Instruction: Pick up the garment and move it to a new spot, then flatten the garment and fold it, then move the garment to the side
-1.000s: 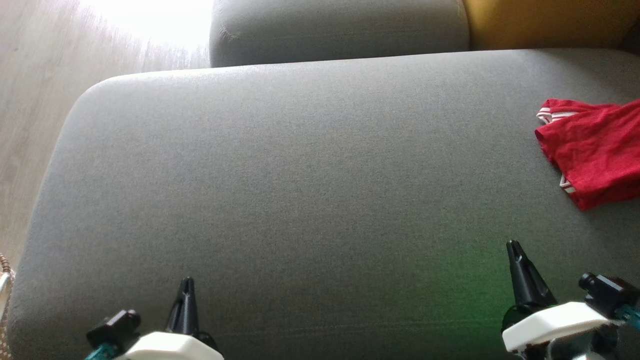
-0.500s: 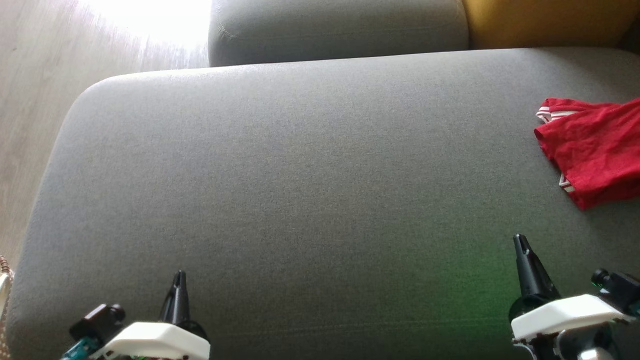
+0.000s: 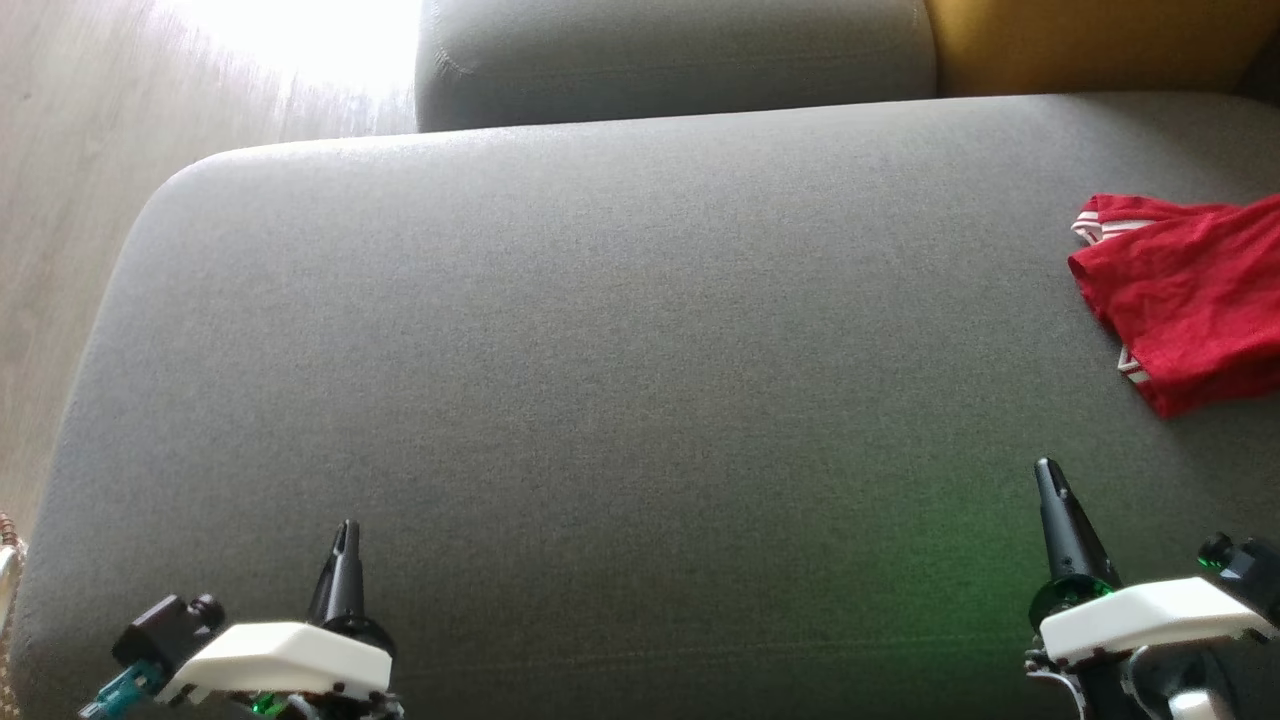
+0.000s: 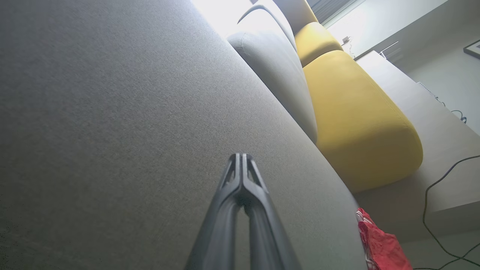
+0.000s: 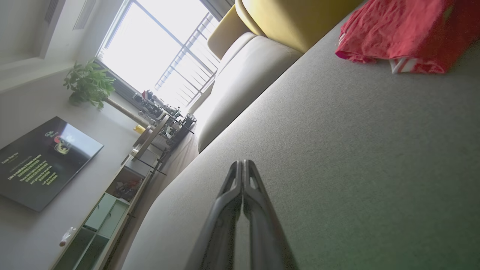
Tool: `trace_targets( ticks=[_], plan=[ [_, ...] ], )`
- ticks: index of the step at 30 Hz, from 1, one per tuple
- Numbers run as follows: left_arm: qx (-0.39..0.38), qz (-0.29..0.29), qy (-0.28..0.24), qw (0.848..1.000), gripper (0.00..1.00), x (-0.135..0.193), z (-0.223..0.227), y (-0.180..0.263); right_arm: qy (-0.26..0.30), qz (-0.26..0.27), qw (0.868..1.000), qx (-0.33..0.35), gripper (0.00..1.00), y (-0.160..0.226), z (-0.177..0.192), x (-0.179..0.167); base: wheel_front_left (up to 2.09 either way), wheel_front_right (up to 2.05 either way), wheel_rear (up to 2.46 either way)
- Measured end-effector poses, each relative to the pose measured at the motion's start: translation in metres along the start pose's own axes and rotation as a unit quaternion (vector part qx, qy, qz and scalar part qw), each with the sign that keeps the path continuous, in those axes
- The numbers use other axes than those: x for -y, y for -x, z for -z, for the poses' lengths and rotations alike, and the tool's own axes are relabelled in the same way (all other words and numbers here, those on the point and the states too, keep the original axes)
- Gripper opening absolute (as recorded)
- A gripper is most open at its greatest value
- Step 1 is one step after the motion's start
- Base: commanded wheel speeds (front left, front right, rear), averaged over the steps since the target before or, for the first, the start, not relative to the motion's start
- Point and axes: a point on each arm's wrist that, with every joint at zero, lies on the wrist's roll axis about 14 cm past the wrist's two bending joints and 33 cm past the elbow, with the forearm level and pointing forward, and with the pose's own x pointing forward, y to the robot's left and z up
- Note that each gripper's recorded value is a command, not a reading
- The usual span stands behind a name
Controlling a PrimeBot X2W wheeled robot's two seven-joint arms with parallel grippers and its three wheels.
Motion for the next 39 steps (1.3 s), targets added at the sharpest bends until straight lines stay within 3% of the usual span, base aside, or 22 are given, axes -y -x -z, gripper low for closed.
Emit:
trace_targets(
  ticks=[17, 39],
  plan=[
    [-0.007, 0.004, 0.096, 0.995, 0.0, -0.001, -0.006, -0.008, -0.102, 0.004, 0.995, -0.002, 0.0, -0.004, -0.002, 0.0, 0.0, 0.0, 0.0],
    [-0.002, 0.022, 0.207, 0.978, 0.0, 0.002, -0.021, -0.019, -0.222, 0.003, 0.975, -0.004, 0.0, -0.008, -0.006, 0.0, 0.0, 0.0, 0.0]
  ],
)
